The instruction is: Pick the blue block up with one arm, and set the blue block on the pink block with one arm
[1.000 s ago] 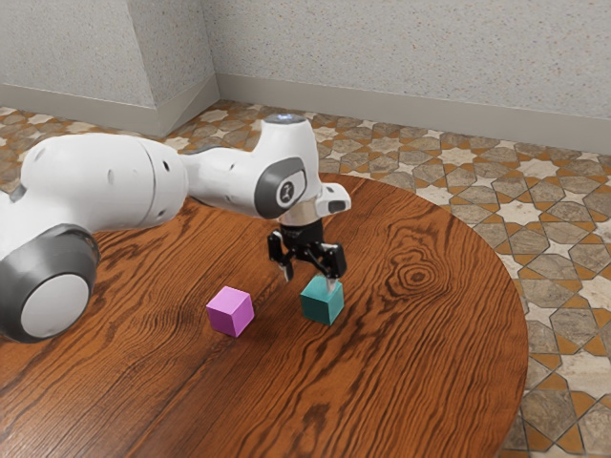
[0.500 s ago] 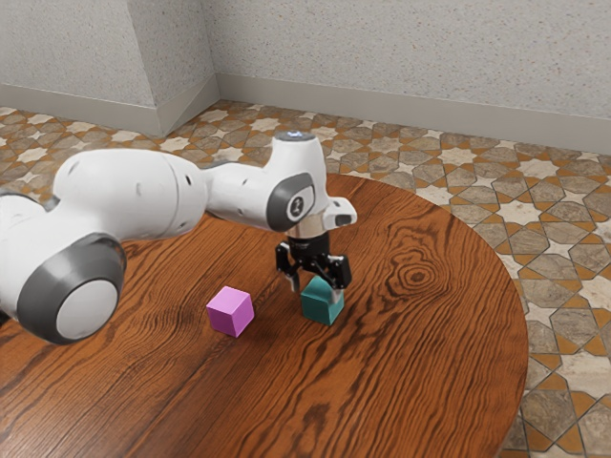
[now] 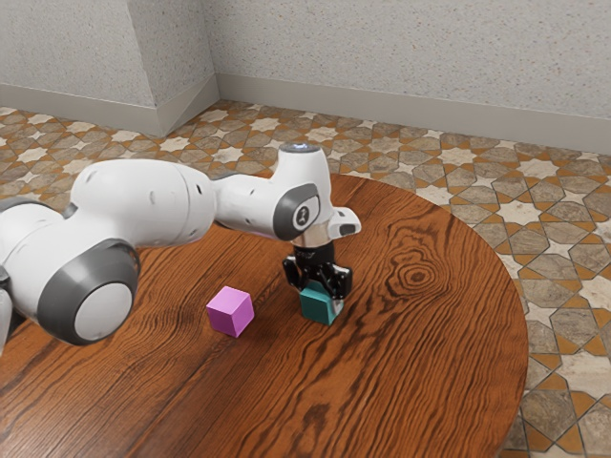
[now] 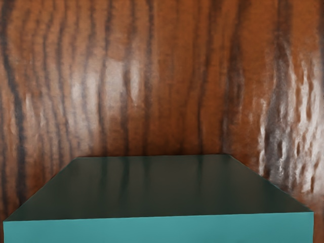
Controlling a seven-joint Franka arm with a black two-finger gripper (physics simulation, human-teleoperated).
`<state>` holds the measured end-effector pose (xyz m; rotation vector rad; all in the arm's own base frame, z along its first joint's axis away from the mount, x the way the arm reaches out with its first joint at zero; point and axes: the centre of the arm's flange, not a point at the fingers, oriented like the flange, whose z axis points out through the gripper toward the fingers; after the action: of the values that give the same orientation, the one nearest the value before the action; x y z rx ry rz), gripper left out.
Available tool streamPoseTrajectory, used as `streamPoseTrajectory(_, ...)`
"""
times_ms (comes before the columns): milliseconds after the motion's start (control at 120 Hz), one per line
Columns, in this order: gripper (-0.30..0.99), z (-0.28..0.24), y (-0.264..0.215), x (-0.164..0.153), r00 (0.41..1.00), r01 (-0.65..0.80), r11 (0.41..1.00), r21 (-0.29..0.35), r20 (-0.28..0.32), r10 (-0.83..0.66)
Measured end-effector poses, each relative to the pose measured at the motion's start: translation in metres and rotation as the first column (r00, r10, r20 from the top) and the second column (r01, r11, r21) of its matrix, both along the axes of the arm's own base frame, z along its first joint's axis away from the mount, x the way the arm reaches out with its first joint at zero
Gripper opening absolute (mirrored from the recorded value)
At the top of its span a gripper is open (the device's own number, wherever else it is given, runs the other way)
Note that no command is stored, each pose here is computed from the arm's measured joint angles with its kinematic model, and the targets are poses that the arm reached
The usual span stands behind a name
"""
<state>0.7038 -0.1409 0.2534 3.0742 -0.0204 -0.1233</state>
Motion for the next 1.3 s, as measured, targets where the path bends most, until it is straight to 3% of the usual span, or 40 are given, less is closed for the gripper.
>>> streamPoseTrajectory(283,0.32,0.010,-0.001,0.001,1.000,0.000,1.000,0.011,0.013,0.000)
streamPoseTrajectory(558,0.33,0.083,0.023,-0.004,0.998,-0.019,0.998,0.053,0.065,0.016)
streamPoseTrajectory(892,0.33,0.107,0.077,-0.058,0.999,-0.044,0.998,0.054,-0.020,0.045)
streamPoseTrajectory(1083,0.33,0.092,0.122,-0.065,0.994,-0.082,0.994,0.069,-0.061,0.086)
streamPoseTrajectory(1300,0.33,0.079,0.136,-0.078,0.991,-0.082,0.994,0.069,-0.099,0.089)
